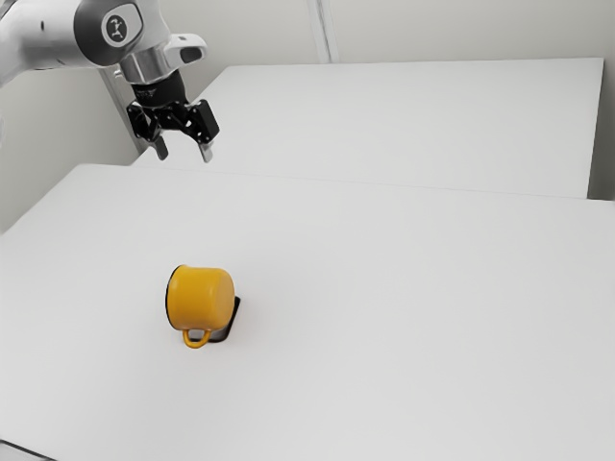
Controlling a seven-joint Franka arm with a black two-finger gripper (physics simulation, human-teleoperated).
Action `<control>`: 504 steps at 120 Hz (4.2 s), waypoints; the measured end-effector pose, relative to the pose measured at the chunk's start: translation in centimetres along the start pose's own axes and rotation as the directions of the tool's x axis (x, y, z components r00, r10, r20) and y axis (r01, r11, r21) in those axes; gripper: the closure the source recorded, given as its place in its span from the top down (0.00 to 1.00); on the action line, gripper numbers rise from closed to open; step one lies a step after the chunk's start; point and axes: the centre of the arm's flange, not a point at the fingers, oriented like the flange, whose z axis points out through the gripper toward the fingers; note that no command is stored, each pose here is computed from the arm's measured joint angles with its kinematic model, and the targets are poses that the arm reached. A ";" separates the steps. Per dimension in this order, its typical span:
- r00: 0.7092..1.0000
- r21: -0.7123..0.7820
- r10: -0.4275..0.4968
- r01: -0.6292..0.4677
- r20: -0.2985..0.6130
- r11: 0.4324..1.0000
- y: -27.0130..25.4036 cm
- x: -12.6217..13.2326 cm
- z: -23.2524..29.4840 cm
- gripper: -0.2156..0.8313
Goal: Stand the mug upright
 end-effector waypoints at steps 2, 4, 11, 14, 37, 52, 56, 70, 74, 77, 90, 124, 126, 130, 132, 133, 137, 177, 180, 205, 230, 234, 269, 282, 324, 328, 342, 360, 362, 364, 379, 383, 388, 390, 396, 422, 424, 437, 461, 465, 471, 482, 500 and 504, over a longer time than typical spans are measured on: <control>1.000 0.000 0.001 -0.001 -0.001 1.000 0.0 0.0 0.0 0.79; 1.000 0.000 0.003 -0.003 -0.002 1.000 0.0 0.0 0.0 0.79; 1.000 0.000 0.007 -0.007 -0.004 1.000 0.0 0.0 -0.1 0.79; 1.000 0.000 0.009 -0.009 -0.005 1.000 0.0 0.0 -0.1 0.79; 1.000 -0.003 0.025 -0.025 0.007 1.000 0.2 -0.2 0.5 0.79; 1.000 -0.038 0.030 -0.030 0.006 0.999 0.5 -0.7 0.4 0.79; 0.999 -0.059 0.033 -0.033 0.005 0.998 0.5 -1.1 0.3 0.79; 0.998 -0.180 0.057 -0.052 0.027 0.982 0.8 -1.8 1.5 0.79; 0.997 -0.222 0.068 -0.059 0.035 0.973 0.9 -1.9 2.0 0.79; 0.996 -0.252 0.077 -0.065 0.039 0.966 1.0 -2.0 2.3 0.79; 0.992 -0.347 0.119 -0.097 0.041 0.933 0.9 -2.0 3.0 0.79; 0.982 -0.416 0.188 -0.166 0.012 0.894 -0.8 -2.0 3.5 0.79; 0.982 -0.418 0.190 -0.169 0.011 0.893 -1.0 -1.9 3.5 0.79; 0.981 -0.421 0.193 -0.172 0.008 0.890 -1.3 -1.9 3.6 0.79; 0.981 -0.423 0.195 -0.173 0.007 0.889 -1.5 -1.9 3.7 0.79; 0.981 -0.424 0.195 -0.174 0.007 0.889 -1.6 -1.9 3.7 0.79; 0.981 -0.427 0.196 -0.175 0.006 0.887 -2.0 -1.8 3.9 0.79; 0.998 -0.533 -0.062 0.062 0.018 0.844 -21.0 -3.3 8.7 0.79; 0.997 -0.542 -0.068 0.069 0.022 0.838 -21.7 -3.3 9.3 0.79; 0.999 -0.621 -0.025 0.046 0.043 0.782 -22.3 -1.1 15.1 0.79; 0.997 -0.723 -0.065 0.077 0.045 0.687 -22.7 -4.1 19.7 0.79; 0.996 -0.740 -0.076 0.081 0.040 0.668 -22.3 -4.8 20.2 0.79; 0.990 -0.831 -0.142 0.095 0.020 0.547 -22.0 -6.3 26.6 0.79; 0.990 -0.873 -0.143 0.089 0.023 0.480 -20.8 -7.3 28.5 0.79; 0.991 -0.949 -0.136 0.034 -0.010 0.314 -18.9 -8.3 32.1 0.76; 0.991 -0.953 -0.136 0.028 -0.014 0.302 -18.7 -8.4 32.4 0.70; 0.991 -0.961 -0.130 0.000 -0.037 0.276 -18.3 -8.3 32.8 0.41; 0.988 -0.965 -0.132 -0.040 -0.077 0.259 -18.2 -8.2 32.6 0.20; 0.988 -0.965 -0.133 -0.044 -0.081 0.257 -18.2 -8.2 32.6 0.18; 0.987 -0.966 -0.134 -0.049 -0.085 0.253 -18.2 -8.2 32.5 0.17; 0.981 -0.971 -0.149 -0.089 -0.124 0.222 -18.7 -8.3 31.5 0.11; 0.979 -0.970 -0.148 -0.106 -0.140 0.219 -18.7 -8.3 30.8 0.10; 0.976 -0.966 -0.141 -0.134 -0.168 0.221 -18.5 -8.2 29.5 0.09; 0.974 -0.963 -0.136 -0.147 -0.180 0.224 -18.3 -8.2 28.9 0.09; 0.971 -0.954 -0.111 -0.180 -0.211 0.238 -17.4 -7.8 27.4 0.08; 0.940 -0.782 0.176 -0.340 -0.291 0.523 -13.3 -3.8 19.2 0.07; 0.936 -0.758 0.207 -0.353 -0.286 0.549 -12.8 -3.4 18.8 0.07; 0.910 -0.589 0.353 -0.411 -0.218 0.696 -10.3 -1.8 17.7 0.07; 0.898 -0.287 0.419 -0.440 -0.132 0.851 -11.0 -0.3 17.3 0.06; 0.896 -0.244 0.424 -0.443 -0.128 0.863 -11.0 0.0 17.2 0.06; 0.892 -0.184 0.435 -0.452 -0.125 0.873 -10.6 0.5 17.2 0.06; 0.883 -0.101 0.453 -0.465 -0.120 0.879 -9.2 1.0 18.0 0.06; 0.887 -0.017 0.454 -0.457 -0.083 0.889 -8.3 0.5 21.2 0.06; 0.891 -0.008 0.448 -0.450 -0.073 0.893 -8.4 0.2 22.0 0.06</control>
